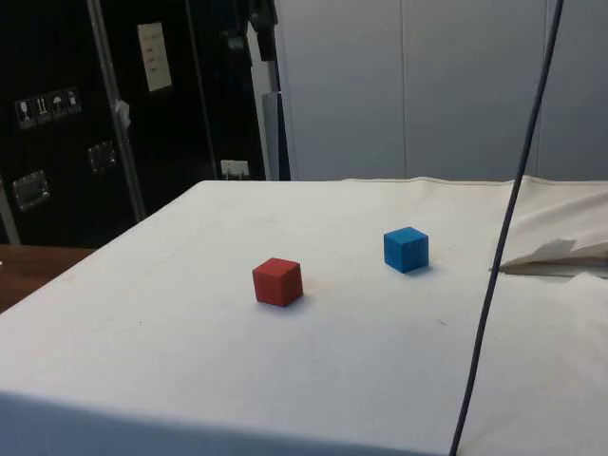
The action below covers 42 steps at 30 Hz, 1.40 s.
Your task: Stack the two cubes.
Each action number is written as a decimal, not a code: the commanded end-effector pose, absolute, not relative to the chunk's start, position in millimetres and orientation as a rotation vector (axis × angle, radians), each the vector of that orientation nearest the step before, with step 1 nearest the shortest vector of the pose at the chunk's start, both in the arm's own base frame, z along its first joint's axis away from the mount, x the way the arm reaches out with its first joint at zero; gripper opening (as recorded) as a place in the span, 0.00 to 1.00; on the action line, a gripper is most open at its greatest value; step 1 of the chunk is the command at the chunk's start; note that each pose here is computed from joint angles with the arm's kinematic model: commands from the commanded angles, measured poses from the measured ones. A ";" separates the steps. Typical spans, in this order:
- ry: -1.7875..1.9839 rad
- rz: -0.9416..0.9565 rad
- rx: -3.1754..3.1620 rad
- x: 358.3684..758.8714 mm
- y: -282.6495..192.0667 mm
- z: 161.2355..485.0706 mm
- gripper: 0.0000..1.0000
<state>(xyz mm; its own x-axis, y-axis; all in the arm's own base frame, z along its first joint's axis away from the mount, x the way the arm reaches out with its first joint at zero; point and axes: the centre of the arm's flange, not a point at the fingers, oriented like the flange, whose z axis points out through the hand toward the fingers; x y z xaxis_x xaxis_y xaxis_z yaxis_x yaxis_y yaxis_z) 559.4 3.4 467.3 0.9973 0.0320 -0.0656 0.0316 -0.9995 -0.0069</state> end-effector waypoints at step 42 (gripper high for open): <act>-0.096 -0.063 -3.137 449.9 0.9 405.3 1.00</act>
<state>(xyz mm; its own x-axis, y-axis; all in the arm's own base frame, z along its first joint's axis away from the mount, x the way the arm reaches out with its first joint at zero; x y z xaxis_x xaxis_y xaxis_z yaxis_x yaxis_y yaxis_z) 449.4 2.0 403.8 0.9978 0.0612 0.0271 0.0614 -0.9981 -0.0071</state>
